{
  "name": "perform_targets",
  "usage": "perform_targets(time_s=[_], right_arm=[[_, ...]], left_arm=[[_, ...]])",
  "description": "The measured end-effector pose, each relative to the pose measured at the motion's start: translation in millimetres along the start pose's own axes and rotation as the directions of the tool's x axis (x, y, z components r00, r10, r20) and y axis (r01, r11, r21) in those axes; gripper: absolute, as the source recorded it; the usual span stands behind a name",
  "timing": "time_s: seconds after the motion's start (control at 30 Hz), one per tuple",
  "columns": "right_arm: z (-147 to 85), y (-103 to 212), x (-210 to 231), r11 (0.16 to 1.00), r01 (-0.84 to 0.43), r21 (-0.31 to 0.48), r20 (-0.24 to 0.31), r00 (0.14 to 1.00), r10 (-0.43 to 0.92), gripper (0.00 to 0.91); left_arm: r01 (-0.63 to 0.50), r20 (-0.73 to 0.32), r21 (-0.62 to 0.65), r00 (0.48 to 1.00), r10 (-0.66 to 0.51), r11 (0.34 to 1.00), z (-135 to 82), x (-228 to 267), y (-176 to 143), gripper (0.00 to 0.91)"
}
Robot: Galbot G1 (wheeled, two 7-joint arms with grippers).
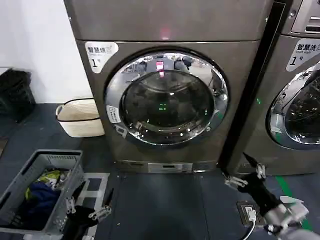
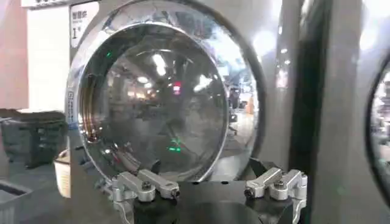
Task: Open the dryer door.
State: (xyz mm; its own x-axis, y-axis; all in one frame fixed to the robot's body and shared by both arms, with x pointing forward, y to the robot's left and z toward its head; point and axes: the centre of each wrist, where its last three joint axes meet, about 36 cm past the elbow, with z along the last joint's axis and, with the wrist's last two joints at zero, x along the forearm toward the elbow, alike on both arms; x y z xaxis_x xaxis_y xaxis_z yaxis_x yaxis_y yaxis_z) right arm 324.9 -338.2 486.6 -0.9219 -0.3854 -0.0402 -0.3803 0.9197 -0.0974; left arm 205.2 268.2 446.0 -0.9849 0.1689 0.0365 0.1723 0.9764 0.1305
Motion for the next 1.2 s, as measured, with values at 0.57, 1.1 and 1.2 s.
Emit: perform_targets(time_s=[0.57,1.1,1.2], right_arm=[[22,-19,-62,0.981,0.183,0.062,0.036,0.982,-0.185,0.907],[31,-26,-123,0.957,0.288,0.029,0.061,0.955,-0.289,0.907],[33,-25,-140,0.95,0.311,0.019,0.073,0.947,-0.312,0.907]], left_arm=[[-0.015,0.001,0.001,1.0,0.015,1.0,0,-1,-3,0.907],[-0.026,0.001,0.001,1.0,0.026,1.0,0,-2,-5,0.907],[-0.026,0.0,0.001,1.0,0.026,1.0,1,-2,-5,0.907]])
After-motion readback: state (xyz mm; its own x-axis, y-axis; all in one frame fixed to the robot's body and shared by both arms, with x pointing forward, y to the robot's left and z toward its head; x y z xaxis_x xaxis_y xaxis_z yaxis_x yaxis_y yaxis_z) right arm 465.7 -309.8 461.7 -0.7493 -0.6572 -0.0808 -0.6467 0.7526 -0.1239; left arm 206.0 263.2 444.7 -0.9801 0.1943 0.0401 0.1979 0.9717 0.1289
